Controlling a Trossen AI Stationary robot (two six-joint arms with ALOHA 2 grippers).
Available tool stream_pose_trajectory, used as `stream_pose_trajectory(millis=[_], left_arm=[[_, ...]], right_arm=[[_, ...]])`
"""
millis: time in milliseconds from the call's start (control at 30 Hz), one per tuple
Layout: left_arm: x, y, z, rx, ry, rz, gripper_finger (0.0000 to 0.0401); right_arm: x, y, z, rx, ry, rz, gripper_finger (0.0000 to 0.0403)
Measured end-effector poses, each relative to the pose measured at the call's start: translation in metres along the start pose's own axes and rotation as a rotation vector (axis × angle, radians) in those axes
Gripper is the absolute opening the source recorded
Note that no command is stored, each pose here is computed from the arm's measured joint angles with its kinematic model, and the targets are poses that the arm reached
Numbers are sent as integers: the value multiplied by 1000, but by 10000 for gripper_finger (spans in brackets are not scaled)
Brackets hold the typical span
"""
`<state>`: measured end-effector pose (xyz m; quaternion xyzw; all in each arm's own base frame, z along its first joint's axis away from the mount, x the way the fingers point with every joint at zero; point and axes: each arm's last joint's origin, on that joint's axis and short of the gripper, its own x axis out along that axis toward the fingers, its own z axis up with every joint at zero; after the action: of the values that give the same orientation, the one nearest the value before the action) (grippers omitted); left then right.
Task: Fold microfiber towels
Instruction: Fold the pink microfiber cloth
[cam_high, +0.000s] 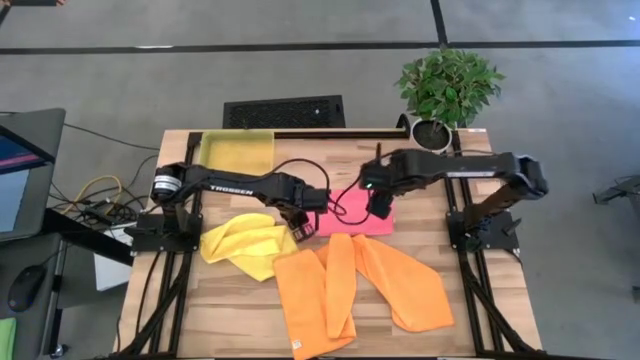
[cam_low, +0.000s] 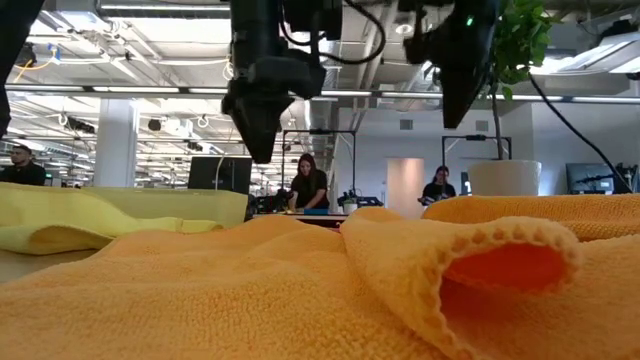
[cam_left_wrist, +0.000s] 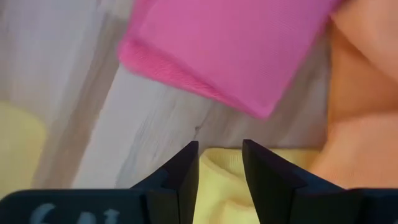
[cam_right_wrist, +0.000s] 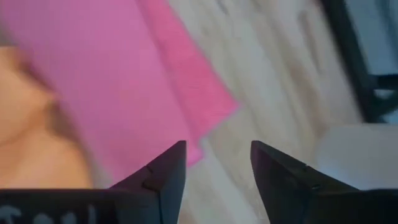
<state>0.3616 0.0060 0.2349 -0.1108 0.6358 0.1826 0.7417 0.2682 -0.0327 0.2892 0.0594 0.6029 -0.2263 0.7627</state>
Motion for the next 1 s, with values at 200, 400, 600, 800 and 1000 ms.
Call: stream_pose_trajectory(millis=[200, 400, 600, 800, 1000], left_arm=[[0, -21, 4, 276, -99, -70, 115], [15, -40, 8, 385, -134, -106, 116], [44, -55, 10, 406, -102, -94, 116], [58, -59, 8, 407, -89, 15, 116], [58, -60, 8, 427, -93, 32, 116]], right_arm=[[-46, -10, -19, -69, -158, 249, 196], [-73, -10, -36, -149, -281, 324, 190], [-84, -5, -46, -191, -314, 352, 189], [-87, -1, -50, -217, -319, 361, 187], [-87, -1, -50, -238, -322, 357, 188]])
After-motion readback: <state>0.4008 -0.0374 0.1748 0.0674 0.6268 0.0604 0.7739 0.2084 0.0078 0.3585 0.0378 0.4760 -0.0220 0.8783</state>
